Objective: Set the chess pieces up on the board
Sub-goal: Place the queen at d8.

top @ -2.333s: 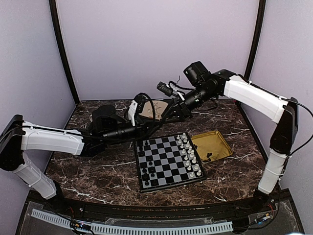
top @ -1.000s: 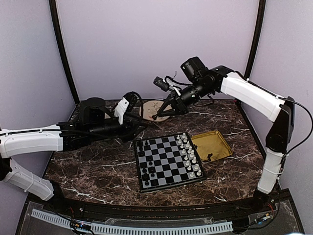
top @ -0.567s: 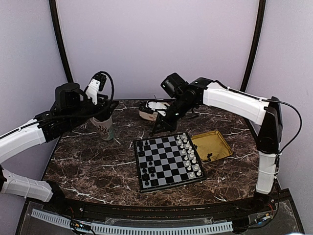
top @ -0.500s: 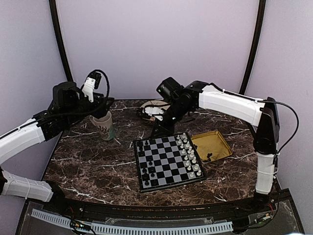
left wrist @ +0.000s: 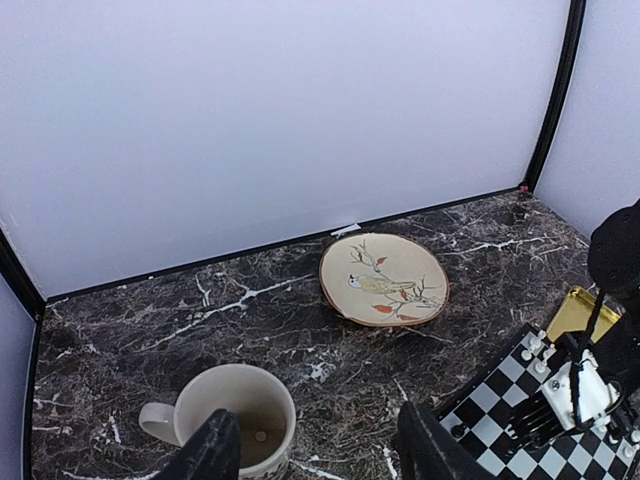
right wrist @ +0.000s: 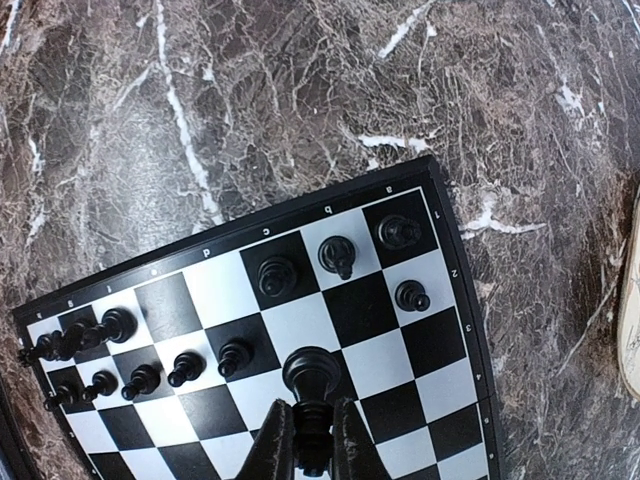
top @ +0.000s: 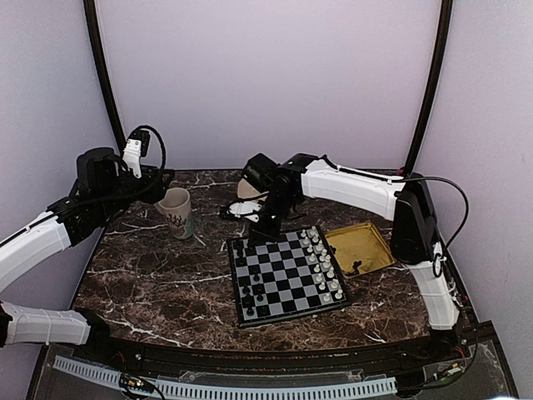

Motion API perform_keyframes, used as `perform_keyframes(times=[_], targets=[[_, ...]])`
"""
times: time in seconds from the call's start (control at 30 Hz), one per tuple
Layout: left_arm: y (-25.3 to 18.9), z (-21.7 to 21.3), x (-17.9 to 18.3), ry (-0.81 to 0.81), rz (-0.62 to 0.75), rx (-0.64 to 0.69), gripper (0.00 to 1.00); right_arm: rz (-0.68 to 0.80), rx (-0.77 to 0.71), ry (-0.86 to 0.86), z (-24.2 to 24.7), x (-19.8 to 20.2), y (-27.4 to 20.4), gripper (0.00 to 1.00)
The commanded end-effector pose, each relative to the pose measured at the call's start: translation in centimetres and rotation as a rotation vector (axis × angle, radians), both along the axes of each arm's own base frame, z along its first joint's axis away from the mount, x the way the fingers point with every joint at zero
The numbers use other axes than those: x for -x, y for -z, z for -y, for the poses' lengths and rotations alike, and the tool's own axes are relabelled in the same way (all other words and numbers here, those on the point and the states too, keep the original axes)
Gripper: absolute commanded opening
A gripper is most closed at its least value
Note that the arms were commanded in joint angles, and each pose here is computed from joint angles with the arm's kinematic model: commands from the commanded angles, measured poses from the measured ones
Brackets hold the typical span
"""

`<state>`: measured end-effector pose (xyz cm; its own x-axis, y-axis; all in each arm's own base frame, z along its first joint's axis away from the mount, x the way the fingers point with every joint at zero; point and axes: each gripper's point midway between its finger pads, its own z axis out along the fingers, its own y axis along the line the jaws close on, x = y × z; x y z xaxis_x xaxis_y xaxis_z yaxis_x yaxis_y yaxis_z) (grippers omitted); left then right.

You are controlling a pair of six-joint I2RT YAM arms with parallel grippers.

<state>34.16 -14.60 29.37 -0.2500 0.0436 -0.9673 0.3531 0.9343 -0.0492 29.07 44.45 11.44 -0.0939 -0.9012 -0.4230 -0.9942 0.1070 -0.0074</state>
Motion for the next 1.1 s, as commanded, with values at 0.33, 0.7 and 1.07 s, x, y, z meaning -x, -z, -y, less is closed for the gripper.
perform_keyframes(times=[0.33,0.7,1.07], targets=[[-0.4,0.3,0.5,0.028,0.025,0.020,0.55,0.010,0.061,0.023,0.1,-0.4,1.7,0.00],[-0.2,0.4,0.5,0.033,0.023,0.015,0.55,-0.009,0.026,-0.012,-0.6,1.1,0.2,0.00],[-0.1,0.4,0.4,0.034,0.024,0.014,0.55,-0.016,0.039,-0.140,-2.4,5.8,0.0,0.00]])
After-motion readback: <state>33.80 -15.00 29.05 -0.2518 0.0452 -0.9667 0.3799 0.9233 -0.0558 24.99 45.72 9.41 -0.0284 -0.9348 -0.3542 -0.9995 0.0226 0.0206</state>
